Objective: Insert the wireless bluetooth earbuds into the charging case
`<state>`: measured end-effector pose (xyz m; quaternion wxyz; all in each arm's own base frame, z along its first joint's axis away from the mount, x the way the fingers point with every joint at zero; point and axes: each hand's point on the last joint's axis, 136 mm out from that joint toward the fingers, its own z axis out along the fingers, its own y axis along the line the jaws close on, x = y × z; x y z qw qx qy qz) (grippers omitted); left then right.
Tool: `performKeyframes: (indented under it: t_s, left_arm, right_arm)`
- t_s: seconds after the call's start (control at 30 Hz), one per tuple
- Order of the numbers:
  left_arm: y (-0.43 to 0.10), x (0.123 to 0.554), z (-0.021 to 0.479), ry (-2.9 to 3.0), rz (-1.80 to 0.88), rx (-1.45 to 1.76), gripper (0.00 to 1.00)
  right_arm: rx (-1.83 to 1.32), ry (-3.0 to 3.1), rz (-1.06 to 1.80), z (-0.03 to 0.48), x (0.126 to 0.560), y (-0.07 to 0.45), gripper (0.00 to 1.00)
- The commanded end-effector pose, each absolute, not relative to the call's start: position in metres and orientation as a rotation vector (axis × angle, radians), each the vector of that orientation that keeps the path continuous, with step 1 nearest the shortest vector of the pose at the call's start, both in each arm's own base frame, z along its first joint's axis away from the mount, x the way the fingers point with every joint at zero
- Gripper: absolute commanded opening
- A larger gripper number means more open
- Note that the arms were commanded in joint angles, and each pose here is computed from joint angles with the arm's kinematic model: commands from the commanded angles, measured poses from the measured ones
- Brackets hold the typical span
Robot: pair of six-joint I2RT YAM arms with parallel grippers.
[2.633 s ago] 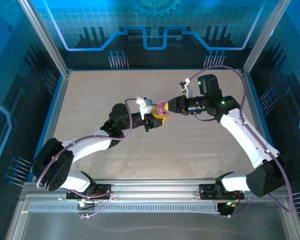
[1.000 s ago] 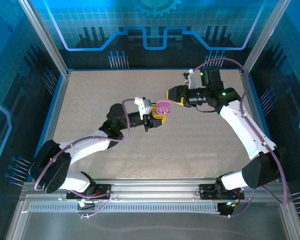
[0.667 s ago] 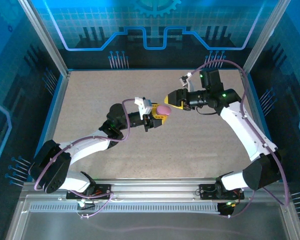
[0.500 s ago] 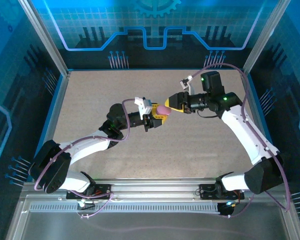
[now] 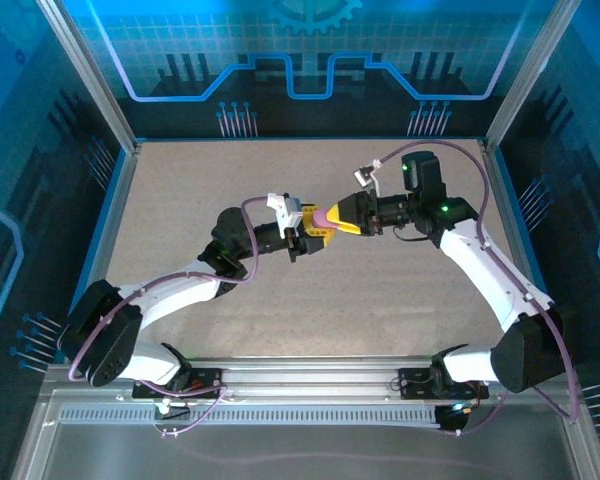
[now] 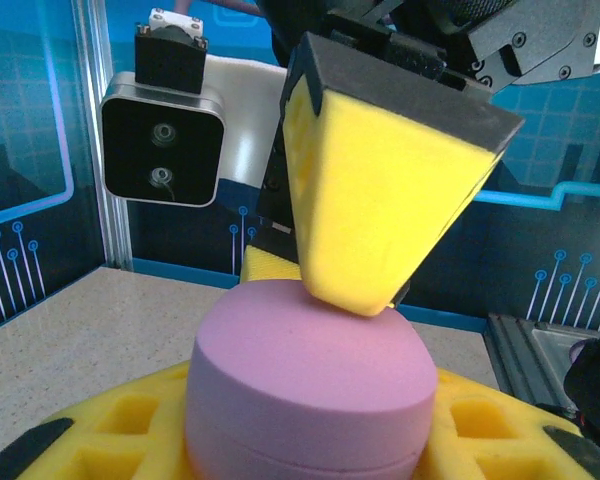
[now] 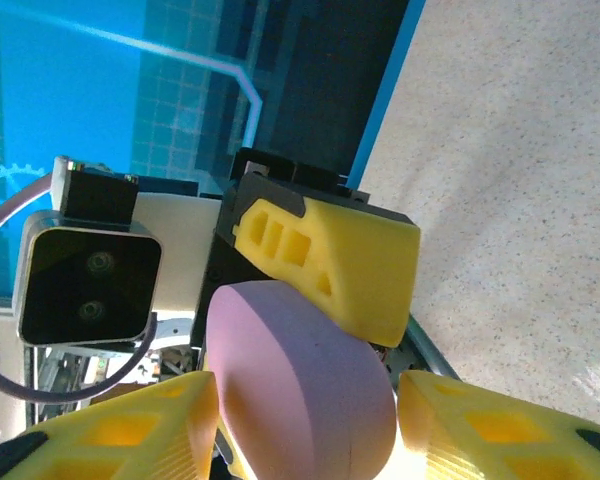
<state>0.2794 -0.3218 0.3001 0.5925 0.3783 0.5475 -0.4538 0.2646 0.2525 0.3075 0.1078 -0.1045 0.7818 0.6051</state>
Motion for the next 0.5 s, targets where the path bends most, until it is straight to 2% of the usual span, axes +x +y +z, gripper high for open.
performKeyframes:
  t_s: [0.0,0.3,0.47]
  left_arm:
    - [-0.324,0.275,0.327,1.179,-1.063,0.881,0.33]
    - [-0.322,0.282,0.311,1.236,-1.011,0.881,0.37]
    - [-0.320,0.286,0.300,1.279,-0.966,0.895,0.43]
  right_arm:
    - [-0.353,2.288,1.874,0.308,0.259,0.262,0.46]
    - [-0.297,2.298,1.836,0.303,0.267,0.259,0.23]
    - [-0.223,2.278,1.818,0.304,0.276,0.251,0.15]
